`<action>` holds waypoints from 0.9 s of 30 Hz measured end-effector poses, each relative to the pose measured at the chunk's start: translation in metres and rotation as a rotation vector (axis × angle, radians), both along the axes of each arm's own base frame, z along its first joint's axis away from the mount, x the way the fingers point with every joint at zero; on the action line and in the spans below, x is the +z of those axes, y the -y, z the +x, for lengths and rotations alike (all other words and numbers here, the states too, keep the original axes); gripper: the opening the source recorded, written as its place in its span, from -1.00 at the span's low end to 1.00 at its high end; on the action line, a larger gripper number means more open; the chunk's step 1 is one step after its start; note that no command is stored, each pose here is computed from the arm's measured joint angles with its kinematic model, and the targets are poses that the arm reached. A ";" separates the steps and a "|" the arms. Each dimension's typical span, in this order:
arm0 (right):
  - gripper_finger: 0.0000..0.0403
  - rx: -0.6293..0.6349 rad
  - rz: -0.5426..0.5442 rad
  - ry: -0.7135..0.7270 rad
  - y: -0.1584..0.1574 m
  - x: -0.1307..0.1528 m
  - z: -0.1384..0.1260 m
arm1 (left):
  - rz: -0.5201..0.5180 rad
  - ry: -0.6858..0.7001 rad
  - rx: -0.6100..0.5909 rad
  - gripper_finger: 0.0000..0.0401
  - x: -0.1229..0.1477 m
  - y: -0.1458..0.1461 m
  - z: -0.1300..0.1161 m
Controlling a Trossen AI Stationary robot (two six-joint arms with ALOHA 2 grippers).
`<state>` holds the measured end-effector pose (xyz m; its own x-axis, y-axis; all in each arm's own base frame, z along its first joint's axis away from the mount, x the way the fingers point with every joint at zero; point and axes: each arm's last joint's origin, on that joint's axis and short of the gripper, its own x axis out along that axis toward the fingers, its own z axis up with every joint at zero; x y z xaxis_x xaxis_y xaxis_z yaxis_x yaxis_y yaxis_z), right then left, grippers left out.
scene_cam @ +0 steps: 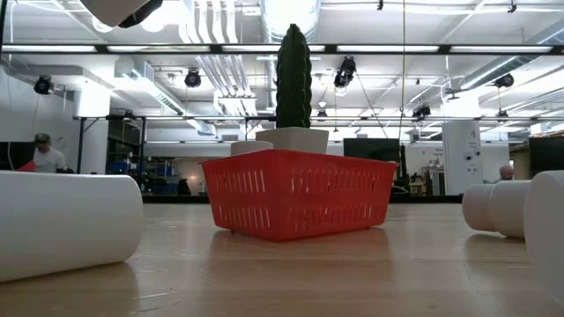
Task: Pick and place pill bottles into a basket
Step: Put the white pill bottle into the red bin
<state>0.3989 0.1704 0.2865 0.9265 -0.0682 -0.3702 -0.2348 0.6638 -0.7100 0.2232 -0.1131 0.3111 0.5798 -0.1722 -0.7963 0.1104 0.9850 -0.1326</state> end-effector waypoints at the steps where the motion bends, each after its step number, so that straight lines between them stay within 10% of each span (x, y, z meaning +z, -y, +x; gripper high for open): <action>1: 0.37 -0.002 0.003 0.005 0.000 0.001 0.001 | 0.000 -0.001 -0.001 -0.23 0.000 0.000 0.000; 27: 0.31 0.044 -0.003 0.038 0.005 -0.013 0.020 | -0.004 -0.005 -0.004 -0.23 -0.001 0.000 0.000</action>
